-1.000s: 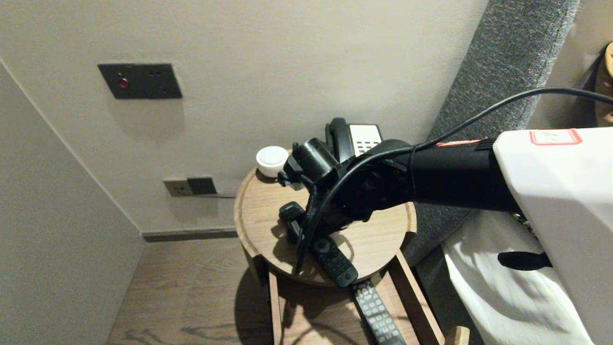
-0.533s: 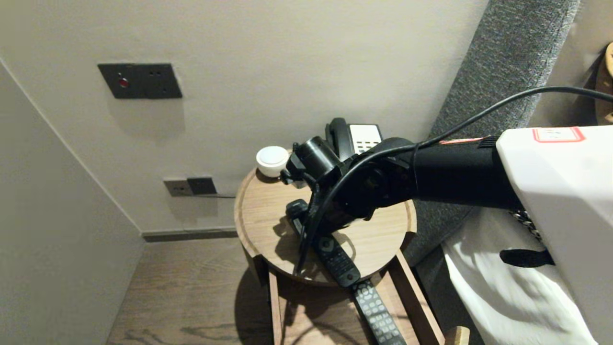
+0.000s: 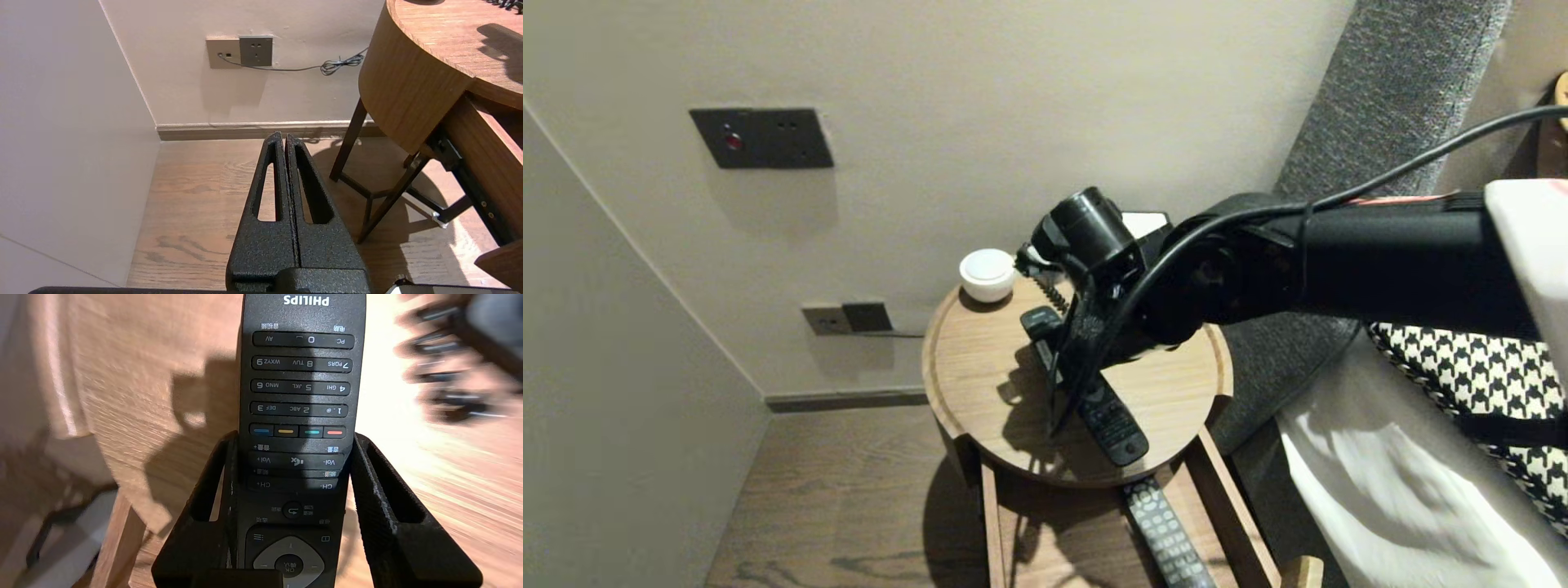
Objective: Put the remote controls on the table in the drawer one by one
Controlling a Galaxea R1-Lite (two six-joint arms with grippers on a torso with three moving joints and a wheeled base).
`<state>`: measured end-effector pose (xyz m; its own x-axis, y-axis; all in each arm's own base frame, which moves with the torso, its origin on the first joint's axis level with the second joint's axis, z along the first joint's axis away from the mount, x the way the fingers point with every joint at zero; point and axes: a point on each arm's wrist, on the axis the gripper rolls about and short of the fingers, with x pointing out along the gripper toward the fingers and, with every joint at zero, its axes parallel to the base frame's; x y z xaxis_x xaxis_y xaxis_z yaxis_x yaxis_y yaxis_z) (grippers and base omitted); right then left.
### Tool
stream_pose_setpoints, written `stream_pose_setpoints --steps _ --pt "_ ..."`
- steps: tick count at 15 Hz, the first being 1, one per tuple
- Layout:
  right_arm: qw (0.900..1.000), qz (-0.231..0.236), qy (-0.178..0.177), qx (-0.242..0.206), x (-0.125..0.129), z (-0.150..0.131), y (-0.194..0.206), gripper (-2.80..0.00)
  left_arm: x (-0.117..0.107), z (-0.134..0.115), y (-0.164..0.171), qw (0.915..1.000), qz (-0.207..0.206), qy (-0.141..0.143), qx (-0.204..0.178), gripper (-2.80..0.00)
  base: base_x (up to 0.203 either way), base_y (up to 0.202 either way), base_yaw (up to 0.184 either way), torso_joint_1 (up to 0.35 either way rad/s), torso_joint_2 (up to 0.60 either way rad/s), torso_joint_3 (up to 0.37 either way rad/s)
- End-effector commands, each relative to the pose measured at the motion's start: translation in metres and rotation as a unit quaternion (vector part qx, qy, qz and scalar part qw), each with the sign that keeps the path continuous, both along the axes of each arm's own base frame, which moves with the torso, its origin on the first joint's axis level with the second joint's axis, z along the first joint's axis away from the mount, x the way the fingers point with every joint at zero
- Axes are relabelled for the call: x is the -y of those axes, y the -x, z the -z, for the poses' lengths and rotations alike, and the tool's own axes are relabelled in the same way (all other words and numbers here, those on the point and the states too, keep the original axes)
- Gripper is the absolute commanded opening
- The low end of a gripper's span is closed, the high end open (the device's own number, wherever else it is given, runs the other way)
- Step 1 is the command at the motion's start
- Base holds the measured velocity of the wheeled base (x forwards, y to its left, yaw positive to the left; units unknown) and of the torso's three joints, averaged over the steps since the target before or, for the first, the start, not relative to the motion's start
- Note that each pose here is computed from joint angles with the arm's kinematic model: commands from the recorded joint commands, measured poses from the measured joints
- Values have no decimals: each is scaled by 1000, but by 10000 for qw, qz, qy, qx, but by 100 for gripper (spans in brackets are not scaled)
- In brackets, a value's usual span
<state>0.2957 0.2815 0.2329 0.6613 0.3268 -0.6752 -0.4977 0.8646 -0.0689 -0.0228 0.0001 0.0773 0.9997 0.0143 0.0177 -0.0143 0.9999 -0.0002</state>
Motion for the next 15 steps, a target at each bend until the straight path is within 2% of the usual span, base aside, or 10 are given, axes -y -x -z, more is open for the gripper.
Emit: stream_pose_setpoints --steps 1,2,4,6,8,12,15 --pt "9991 92 -260 313 16 -35 16 -280 0 0 0 10000 -5 0 4 -280 0 0 0 0 0 0" --pt "9991 100 -264 309 17 -35 16 -280 0 0 0 10000 -5 0 4 -280 0 0 0 0 0 0" --pt "9976 171 -502 447 31 -57 30 -280 0 0 0 10000 -5 0 4 -280 0 0 0 0 0 0" --pt "9973 247 -554 406 36 -61 33 -280 0 0 0 10000 -5 0 4 -280 0 0 0 0 0 0" --pt "9956 543 -731 217 60 -75 49 -280 0 0 0 10000 -5 0 4 -280 0 0 0 0 0 0" --pt "9949 853 -360 -407 98 -50 75 -280 0 0 0 10000 -5 0 4 -280 0 0 0 0 0 0" --pt "9944 888 -376 -438 103 -50 79 -280 0 0 0 10000 -5 0 4 -280 0 0 0 0 0 0"
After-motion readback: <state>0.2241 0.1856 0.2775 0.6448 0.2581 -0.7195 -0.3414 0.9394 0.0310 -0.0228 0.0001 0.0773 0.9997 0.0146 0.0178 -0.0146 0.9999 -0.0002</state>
